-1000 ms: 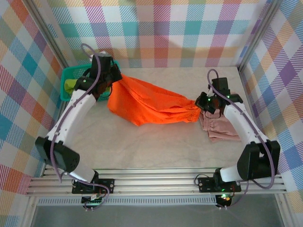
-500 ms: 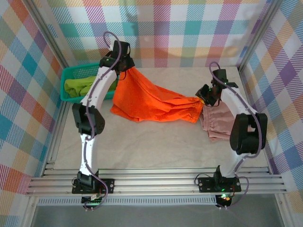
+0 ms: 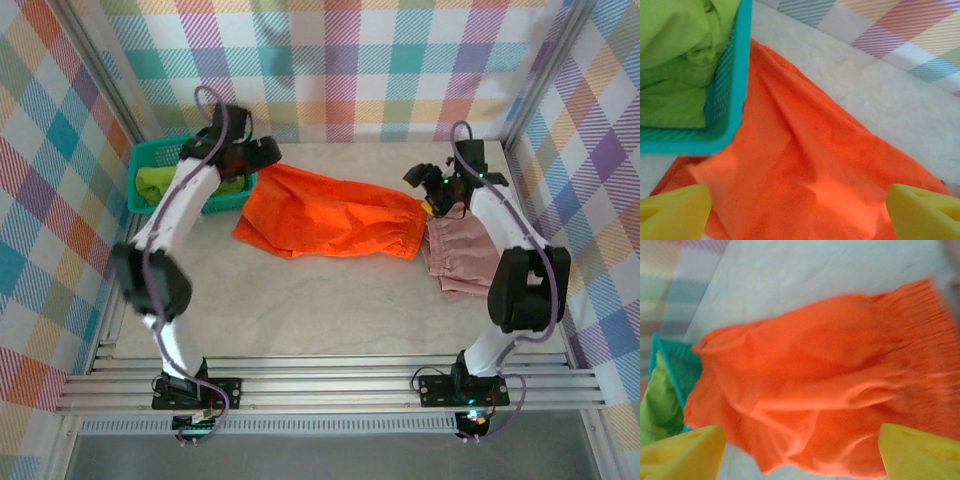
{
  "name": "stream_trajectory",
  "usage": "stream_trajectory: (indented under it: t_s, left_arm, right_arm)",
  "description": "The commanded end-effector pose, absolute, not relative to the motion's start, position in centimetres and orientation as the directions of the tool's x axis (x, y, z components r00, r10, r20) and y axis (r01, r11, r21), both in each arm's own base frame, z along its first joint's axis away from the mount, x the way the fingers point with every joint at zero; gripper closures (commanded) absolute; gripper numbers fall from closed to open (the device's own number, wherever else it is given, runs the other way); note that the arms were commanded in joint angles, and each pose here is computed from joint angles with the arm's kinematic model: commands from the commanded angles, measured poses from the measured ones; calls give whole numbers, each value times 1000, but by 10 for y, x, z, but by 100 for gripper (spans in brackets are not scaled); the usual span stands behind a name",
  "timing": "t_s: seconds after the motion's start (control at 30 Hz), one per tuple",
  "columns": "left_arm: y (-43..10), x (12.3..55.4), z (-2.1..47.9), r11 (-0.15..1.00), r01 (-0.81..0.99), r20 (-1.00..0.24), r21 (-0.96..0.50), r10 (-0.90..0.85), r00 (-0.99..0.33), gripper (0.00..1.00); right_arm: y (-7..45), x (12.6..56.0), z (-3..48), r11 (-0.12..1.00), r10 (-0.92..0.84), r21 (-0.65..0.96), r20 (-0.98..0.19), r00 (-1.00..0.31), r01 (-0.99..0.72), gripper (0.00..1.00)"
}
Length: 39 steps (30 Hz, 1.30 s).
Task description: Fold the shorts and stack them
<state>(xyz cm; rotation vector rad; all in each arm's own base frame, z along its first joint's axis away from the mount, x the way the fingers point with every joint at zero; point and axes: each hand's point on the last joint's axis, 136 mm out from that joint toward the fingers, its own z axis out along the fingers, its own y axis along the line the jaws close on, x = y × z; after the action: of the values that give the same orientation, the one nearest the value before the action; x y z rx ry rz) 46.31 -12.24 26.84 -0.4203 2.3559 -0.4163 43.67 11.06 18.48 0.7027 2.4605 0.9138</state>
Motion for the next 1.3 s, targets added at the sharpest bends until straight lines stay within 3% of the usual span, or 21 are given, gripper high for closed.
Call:
stream_trajectory:
  t_s: [0.0,0.1,0.27,0.6,1.13,1.27]
  left_arm:
    - [-109,432,259,868,-204,-601,-454,-467,-649,9]
    - [-93,412,216,855,-270,-561,-443,-499,-661,11]
    - [-84,414,169,832,-306,-513,-462,-532,-674,19]
    - [-70,443,104,824,-379,-465,-421,-555,-690,33]
    - [-79,486,86,834,-331,-484,-441,-532,-695,40]
    - [-83,489,70,828,-338,-453,-447,-536,-712,49]
  right_arm:
    - [154,414,183,673,472,714,-214,-855,193,19]
    - [187,398,168,703,379,699,-219,-899,126,18]
    - [232,385,139,720,259,691,-178,-949,67,17]
    - [234,386,88,763,244,635,-110,-964,121,16]
    - [228,377,68,792,228,595,-87,-970,133,16]
    - [226,375,63,798,223,588,-78,-972,136,16]
